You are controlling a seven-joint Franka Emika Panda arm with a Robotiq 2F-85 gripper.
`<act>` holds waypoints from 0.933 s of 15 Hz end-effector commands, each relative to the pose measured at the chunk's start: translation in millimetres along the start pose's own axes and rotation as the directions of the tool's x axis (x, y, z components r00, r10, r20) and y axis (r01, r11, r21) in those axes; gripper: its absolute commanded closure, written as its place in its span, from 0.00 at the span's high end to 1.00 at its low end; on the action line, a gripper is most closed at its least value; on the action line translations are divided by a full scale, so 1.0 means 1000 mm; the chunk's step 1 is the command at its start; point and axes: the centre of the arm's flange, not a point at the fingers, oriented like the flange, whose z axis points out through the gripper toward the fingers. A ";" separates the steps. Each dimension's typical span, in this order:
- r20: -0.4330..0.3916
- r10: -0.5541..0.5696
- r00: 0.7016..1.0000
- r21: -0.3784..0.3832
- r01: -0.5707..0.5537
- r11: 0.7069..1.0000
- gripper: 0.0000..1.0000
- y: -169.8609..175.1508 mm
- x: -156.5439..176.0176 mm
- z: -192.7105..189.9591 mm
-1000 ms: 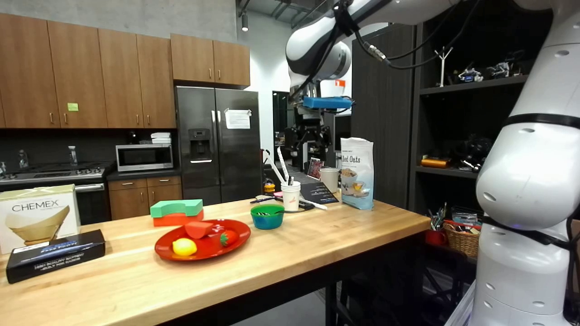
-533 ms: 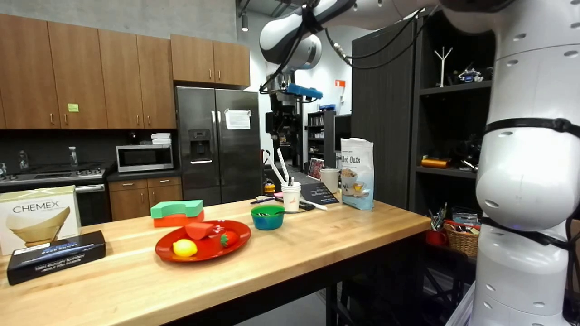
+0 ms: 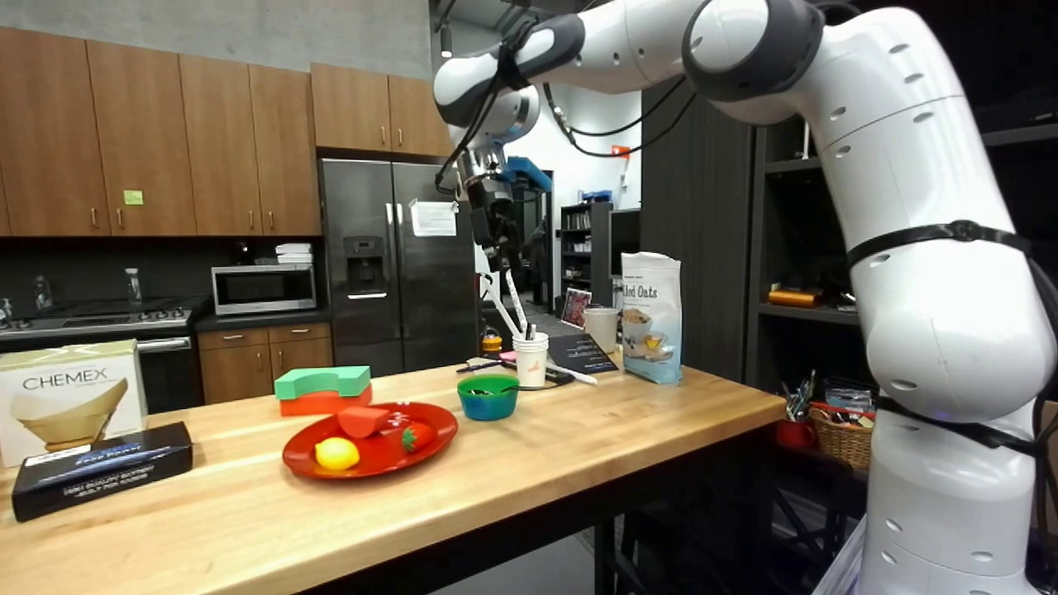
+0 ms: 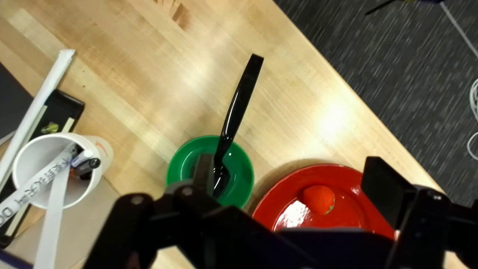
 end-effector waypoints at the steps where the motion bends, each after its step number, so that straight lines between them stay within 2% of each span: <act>1: 0.127 -0.028 0.991 0.077 0.018 0.997 1.00 0.012 0.053 -0.036; 4: 0.192 -0.024 0.981 0.108 0.003 0.994 1.00 0.008 0.061 -0.033; 5: 0.168 -0.035 0.985 0.088 0.021 0.996 1.00 -0.005 0.026 0.011; 9: 0.187 -0.034 0.982 0.099 0.016 0.995 1.00 -0.004 0.033 0.009; 11: 0.180 0.045 0.983 0.082 -0.061 0.995 1.00 -0.001 0.032 0.006; 14: 0.200 0.129 0.971 0.097 -0.150 0.984 1.00 -0.013 0.018 0.018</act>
